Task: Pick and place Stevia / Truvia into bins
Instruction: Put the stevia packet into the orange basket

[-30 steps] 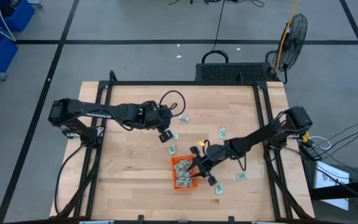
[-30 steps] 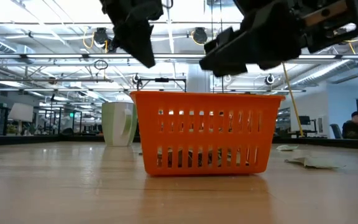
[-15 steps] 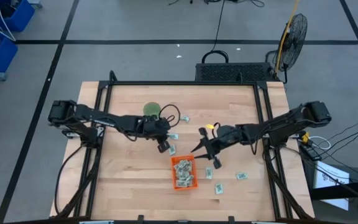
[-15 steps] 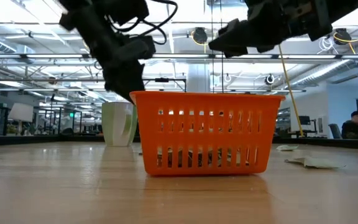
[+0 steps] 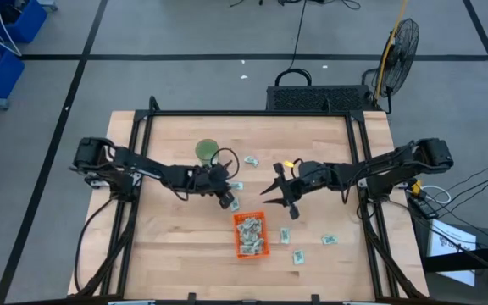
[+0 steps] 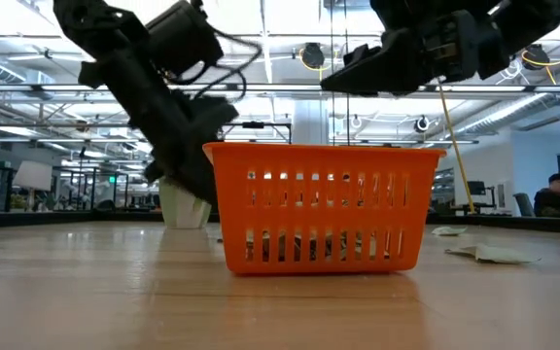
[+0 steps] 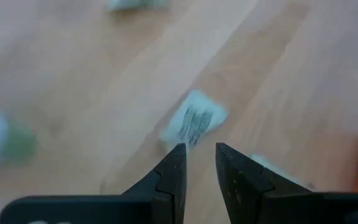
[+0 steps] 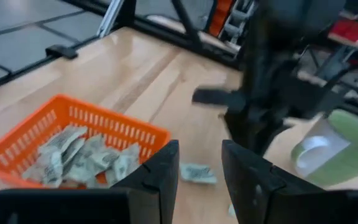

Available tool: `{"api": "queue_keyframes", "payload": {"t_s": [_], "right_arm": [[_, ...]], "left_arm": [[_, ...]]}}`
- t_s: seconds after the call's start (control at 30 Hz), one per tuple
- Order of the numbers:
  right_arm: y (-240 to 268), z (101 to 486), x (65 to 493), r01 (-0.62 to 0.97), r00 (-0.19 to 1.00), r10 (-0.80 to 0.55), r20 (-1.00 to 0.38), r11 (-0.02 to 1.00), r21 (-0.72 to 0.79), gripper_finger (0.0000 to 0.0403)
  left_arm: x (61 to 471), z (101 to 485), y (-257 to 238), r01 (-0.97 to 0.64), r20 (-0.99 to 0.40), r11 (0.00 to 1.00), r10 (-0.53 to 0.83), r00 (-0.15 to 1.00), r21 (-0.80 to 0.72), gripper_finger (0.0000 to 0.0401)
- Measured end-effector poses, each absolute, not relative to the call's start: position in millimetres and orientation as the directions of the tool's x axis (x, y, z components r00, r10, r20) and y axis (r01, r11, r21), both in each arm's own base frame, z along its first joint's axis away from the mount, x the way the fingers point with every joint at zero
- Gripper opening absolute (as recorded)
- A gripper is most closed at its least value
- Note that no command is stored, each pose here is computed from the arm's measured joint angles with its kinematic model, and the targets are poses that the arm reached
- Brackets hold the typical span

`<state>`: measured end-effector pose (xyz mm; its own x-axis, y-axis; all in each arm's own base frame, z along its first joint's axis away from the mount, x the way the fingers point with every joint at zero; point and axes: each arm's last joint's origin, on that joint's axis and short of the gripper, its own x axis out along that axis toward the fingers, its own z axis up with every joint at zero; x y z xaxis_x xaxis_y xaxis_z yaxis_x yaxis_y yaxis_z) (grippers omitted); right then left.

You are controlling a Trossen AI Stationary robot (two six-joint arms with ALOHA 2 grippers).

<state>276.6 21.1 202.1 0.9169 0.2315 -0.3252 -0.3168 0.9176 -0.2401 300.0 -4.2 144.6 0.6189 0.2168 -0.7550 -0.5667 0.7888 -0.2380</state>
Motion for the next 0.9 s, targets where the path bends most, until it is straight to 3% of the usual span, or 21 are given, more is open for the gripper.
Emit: {"api": "queue_keyframes", "payload": {"t_s": [0.1, 0.23, 0.9], "right_arm": [[19.6, 203.4, 276.9, -0.312, 0.922, 0.227, -0.313, 0.915, -0.255, 0.0112], [19.5, 204.2, 277.3, -0.31, 0.925, 0.227, -0.304, 0.914, -0.26, 0.0113], [19.8, 205.4, 277.7, -0.31, 0.928, 0.232, -0.292, 0.916, -0.255, 0.0114]], "left_arm": [[302.7, 134.4, -3.2, -0.651, -0.763, 0.696, 0.231, 0.604, -0.304, 0.009], [304.7, 126.0, -3.3, -0.694, -0.771, 0.644, 0.248, 0.586, -0.321, 0.009], [312.8, 112.2, 1.0, -0.693, -0.745, 0.658, 0.295, 0.598, -0.295, 0.0078]]}}
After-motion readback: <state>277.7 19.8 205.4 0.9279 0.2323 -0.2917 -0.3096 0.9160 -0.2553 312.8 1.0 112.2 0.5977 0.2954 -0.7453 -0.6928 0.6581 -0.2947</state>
